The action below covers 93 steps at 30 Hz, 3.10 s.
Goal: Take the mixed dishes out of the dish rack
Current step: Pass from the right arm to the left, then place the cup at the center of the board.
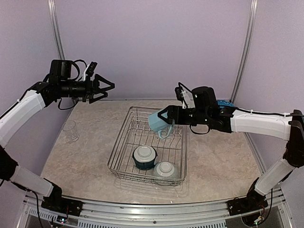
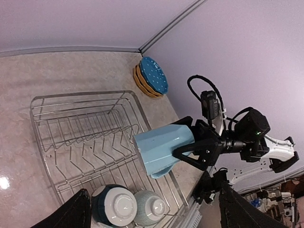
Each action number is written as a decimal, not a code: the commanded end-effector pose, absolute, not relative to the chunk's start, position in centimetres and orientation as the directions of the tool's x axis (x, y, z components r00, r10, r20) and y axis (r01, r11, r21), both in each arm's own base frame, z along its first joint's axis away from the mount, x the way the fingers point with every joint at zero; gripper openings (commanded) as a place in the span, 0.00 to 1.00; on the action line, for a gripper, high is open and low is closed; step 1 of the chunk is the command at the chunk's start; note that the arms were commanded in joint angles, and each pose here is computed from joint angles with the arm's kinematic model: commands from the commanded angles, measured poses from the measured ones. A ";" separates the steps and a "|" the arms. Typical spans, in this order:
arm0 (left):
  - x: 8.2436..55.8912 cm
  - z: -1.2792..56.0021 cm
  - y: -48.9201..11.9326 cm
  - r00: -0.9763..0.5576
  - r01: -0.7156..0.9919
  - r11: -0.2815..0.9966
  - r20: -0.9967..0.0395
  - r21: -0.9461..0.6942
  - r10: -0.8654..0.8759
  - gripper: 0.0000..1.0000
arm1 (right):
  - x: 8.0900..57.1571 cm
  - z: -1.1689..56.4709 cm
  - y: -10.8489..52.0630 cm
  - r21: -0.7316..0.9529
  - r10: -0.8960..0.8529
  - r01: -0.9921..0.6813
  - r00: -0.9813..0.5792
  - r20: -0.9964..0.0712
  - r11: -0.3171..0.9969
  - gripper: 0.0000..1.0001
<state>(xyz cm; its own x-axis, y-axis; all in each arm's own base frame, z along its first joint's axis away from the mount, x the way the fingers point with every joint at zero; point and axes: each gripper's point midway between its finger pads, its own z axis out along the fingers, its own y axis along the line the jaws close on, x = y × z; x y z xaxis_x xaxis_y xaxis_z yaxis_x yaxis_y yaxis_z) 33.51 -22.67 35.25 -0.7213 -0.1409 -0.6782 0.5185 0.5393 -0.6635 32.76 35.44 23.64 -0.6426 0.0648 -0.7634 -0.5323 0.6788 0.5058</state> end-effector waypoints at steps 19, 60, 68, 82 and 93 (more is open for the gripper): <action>29.4 34.4 -29.0 -0.880 0.476 0.130 -0.469 -0.870 0.077 0.73 | 32.8 37.4 41.5 0.677 0.431 -0.734 -0.595 -0.678 0.051 0.00; 29.9 33.3 -29.5 -0.892 0.451 0.099 -0.445 -0.887 0.074 0.00 | 32.7 36.2 46.2 0.699 0.512 -0.714 -0.611 -0.604 -0.027 0.06; 30.0 34.8 -28.2 -0.856 0.515 0.125 -0.517 -0.848 0.025 0.00 | 33.0 34.4 45.4 0.715 0.496 -0.697 -0.607 -0.620 0.041 0.70; 31.5 35.5 -25.3 -0.787 0.567 0.313 -0.613 -0.762 -0.068 0.00 | 33.6 32.2 41.6 0.722 0.480 -0.676 -0.590 -0.650 0.146 1.00; 39.6 27.2 -14.0 -0.792 0.004 0.843 -0.516 -0.538 -0.325 0.00 | 34.0 30.7 39.1 0.661 0.408 -0.643 -0.523 -0.748 0.387 1.00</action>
<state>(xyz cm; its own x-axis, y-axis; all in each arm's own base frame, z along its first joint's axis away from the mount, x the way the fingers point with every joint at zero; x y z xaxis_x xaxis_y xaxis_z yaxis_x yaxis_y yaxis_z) 37.27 -19.39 29.71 -0.8181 -0.2397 -0.5227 0.2180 0.7118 -0.6677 33.48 40.32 32.29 -0.5534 0.4574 -0.6961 -0.6651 0.2603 0.6999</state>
